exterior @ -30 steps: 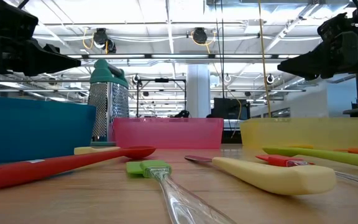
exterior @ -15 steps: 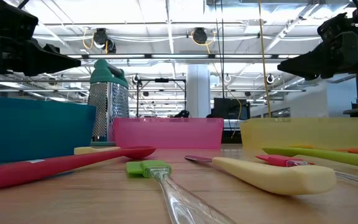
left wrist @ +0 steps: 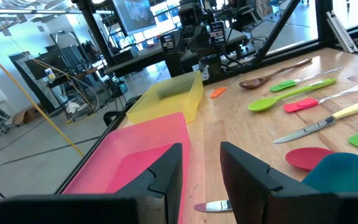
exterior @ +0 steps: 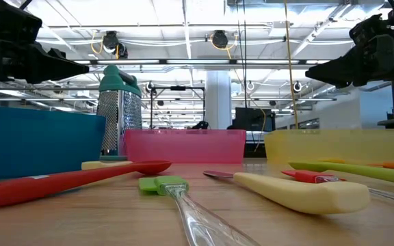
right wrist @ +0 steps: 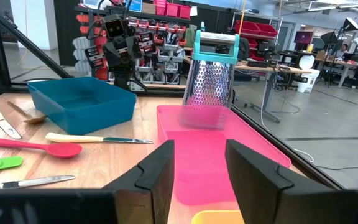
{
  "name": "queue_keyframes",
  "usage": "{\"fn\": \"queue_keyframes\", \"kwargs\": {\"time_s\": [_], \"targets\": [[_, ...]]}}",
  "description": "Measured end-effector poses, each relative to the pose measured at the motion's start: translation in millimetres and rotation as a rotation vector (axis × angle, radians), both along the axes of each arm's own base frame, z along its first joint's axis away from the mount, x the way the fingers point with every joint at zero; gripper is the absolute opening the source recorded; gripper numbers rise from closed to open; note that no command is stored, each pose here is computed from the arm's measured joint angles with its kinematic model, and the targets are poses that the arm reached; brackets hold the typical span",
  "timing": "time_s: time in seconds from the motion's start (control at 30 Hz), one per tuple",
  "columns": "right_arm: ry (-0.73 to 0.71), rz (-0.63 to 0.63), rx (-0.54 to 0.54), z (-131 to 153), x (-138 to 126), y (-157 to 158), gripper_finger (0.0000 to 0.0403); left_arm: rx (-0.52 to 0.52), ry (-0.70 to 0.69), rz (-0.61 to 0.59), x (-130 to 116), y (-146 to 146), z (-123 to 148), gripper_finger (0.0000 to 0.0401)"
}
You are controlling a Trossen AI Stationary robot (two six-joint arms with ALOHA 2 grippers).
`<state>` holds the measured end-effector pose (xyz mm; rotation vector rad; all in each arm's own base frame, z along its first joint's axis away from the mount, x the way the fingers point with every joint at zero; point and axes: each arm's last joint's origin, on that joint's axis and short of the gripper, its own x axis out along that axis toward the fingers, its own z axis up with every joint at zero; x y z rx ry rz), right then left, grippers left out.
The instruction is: Pick & Place Kitchen Items
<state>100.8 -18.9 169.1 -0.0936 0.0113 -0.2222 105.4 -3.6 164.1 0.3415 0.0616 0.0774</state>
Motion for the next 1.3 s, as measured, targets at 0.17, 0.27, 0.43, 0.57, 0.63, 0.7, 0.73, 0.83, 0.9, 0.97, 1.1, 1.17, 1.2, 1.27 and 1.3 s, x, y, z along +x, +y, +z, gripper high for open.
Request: {"fn": "queue_keyframes", "kwargs": {"time_s": [0.17,0.27,0.43,0.57,0.63,0.7,0.73,0.83,0.9,0.97,1.1,1.17,1.2,1.27,1.3], "targets": [[0.0,0.001,0.0,0.0,0.0,0.0,0.0137,0.0,0.0,0.0,0.0,0.0,0.0,0.0113],[0.0,0.0,0.0,0.0,0.0,0.0,0.0137,0.0,0.0,0.0,0.0,0.0,0.0,0.0113],[0.0,0.001,0.0,0.0,0.0,0.0,0.0137,0.0,0.0,0.0,0.0,0.0,0.0,0.0113],[0.0,0.001,0.0,0.0,0.0,0.0,0.0137,0.0,0.0,0.0,0.0,0.0,0.0,0.0113],[0.0,0.001,0.0,0.0,0.0,0.0,0.0137,0.0,0.0,0.0,0.0,0.0,0.1,0.0113],[0.0,0.0,0.0,0.0,0.0,0.0,0.0137,0.0,0.0,0.0,0.0,0.0,0.0,0.0113],[0.0,0.0,0.0,0.0,0.0,0.0,0.0137,0.0,0.0,0.0,0.0,0.0,0.0,0.0113],[0.0,0.0,0.0,0.0,0.0,0.0,0.0137,0.0,0.0,0.0,0.0,0.0,0.1,0.0113],[0.0,0.0,0.0,0.0,0.0,0.0,0.0137,0.0,0.0,0.0,0.0,0.0,0.1,0.0113],[-0.007,0.001,0.031,0.0,0.0,0.1,0.0137,0.0,0.0,0.0,0.0,0.0,0.0,0.0113],[-0.079,-0.002,0.302,1.0,0.0,0.0,0.0137,0.0,0.0,0.0,0.0,0.0,0.1,0.0113],[-0.111,0.0,0.388,2.1,0.0,-0.1,0.0137,0.0,0.0,0.0,0.0,0.0,0.0,0.0113],[-0.117,0.001,0.402,2.4,0.0,-0.1,0.0137,0.0,0.0,-0.001,0.0,0.0,0.0,0.0113],[-0.138,0.005,0.399,4.5,-0.1,-0.1,0.0137,0.0,0.0,0.0,0.0,0.0,0.0,0.0113],[-0.153,-0.001,0.388,5.9,-0.3,-0.3,0.0137,0.0,0.0,0.0,0.0,0.0,0.0,0.0113]]}}
